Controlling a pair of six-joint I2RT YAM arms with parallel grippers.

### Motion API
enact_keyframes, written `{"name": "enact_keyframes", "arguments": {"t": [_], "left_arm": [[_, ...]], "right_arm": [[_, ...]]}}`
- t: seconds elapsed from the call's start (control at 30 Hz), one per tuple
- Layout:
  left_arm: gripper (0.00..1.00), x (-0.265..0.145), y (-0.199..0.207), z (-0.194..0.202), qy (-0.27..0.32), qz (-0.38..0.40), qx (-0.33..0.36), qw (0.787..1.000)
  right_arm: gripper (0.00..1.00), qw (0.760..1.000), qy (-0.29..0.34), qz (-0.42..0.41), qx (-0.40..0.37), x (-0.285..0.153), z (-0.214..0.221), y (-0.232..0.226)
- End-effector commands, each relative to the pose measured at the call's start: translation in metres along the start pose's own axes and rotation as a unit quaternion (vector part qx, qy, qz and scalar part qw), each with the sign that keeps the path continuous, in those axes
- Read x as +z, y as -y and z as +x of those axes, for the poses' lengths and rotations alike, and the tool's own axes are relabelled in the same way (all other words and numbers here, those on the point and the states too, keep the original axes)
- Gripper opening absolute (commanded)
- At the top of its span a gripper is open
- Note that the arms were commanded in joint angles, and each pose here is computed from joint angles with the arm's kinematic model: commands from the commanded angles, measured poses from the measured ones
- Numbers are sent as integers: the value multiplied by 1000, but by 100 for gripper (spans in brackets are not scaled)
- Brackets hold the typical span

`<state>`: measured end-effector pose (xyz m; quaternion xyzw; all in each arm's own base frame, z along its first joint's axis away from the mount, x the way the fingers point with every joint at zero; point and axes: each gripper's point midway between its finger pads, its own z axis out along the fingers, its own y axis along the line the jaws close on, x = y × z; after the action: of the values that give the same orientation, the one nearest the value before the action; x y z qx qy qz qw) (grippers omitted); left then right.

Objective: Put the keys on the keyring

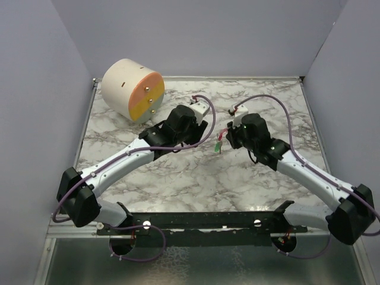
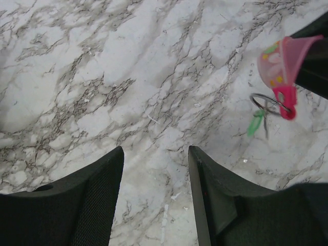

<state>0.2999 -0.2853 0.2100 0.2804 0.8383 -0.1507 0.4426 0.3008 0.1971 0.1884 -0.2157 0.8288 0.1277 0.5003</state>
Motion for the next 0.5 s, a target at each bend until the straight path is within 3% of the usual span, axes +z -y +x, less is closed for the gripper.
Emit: {"name": "enact_keyframes", "arguments": {"t": [0.0,0.33,0.47], "left_arm": [[55,-25,-12,-30,91,-25,-32,995],[56,-44,-23,-22,109,-43,-39,992],[56,-42,-22,-16,107,-41,-42,993]], "right_arm": [[1,993,-82,82,-25,13,11,28],[1,990,-111,72,-50,12,1,26],[1,977,-194,62,-63,12,23,24]]}}
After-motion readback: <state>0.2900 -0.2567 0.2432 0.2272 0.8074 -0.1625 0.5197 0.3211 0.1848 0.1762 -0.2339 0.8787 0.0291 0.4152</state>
